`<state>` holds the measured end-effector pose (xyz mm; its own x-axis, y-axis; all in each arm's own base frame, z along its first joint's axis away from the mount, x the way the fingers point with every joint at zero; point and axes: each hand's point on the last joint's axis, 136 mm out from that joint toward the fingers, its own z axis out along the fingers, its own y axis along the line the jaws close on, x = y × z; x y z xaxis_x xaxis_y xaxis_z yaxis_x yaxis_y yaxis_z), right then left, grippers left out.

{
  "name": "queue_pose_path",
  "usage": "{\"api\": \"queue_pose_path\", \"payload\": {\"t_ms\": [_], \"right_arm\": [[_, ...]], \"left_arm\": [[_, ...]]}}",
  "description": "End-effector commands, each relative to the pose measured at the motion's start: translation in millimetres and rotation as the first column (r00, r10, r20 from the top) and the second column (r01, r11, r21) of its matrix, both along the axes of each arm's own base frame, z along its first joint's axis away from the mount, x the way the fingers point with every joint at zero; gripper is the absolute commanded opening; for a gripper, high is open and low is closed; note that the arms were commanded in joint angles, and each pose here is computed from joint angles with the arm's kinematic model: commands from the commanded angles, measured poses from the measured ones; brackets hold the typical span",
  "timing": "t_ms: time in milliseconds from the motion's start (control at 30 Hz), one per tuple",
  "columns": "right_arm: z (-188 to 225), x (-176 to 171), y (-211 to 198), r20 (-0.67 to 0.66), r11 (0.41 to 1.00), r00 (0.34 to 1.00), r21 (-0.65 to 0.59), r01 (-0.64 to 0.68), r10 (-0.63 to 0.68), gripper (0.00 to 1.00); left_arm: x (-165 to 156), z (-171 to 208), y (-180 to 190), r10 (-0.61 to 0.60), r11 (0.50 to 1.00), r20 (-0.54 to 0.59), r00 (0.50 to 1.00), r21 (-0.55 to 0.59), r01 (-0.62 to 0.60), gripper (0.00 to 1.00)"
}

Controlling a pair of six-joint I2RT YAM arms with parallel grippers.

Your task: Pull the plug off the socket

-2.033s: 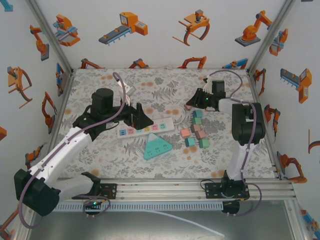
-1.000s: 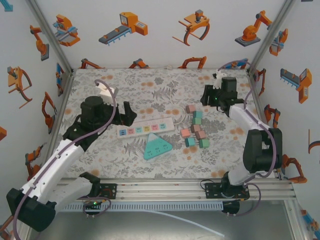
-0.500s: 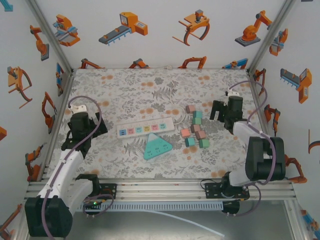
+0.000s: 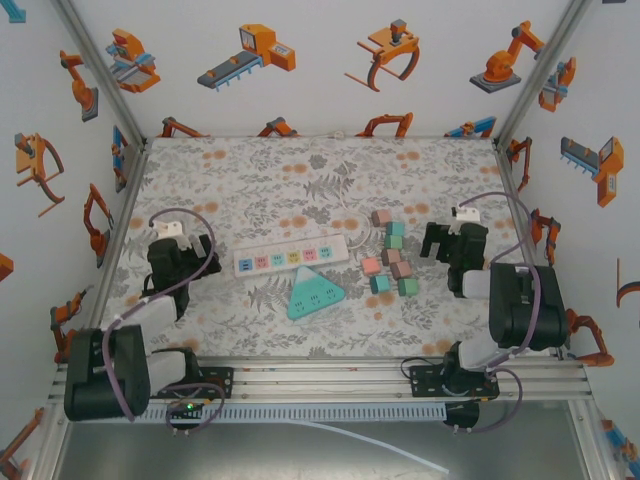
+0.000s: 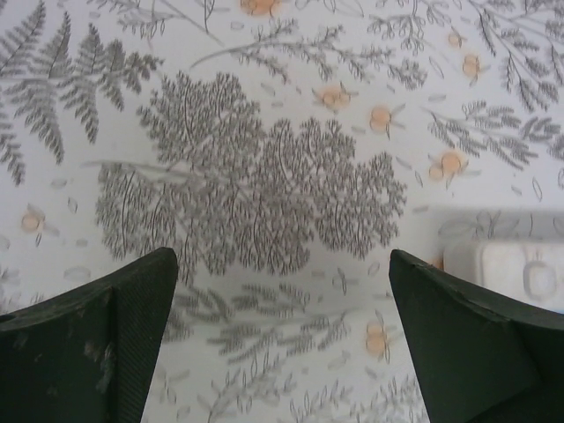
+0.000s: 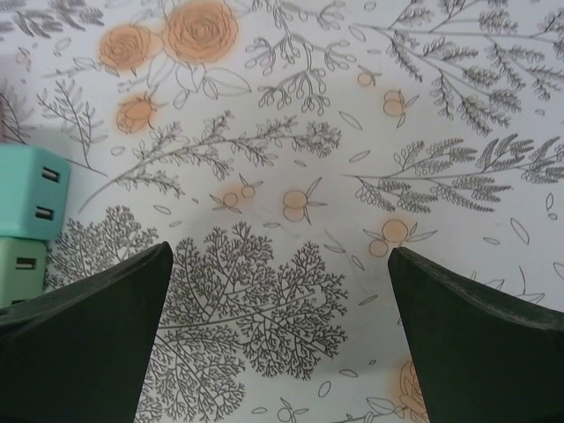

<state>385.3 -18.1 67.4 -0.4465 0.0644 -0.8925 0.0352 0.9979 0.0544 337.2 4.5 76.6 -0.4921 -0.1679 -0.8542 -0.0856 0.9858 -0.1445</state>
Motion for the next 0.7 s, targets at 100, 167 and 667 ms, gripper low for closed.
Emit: {"api": "queue_pose_path", "payload": {"t_ms": [100,167,667], "right_arm": [[21,9,-7,0.103,0.999,0.994,-0.003,0.039,-0.038,0.99],[22,9,-7,0.104,0.999,0.994,-0.002,0.036,-0.036,0.99],[21,11,-2,0.094,1.0,0.995,-0.015,0.015,-0.013,0.99]], "left_arm": [[50,18,-8,-0.106,0.992,0.157,0.982,0.083,0.093,0.97],[59,19,-7,-0.107,0.993,0.225,0.969,0.074,0.092,0.97],[61,11,-8,-0.084,0.991,0.125,0.989,0.112,0.07,0.97]]}}
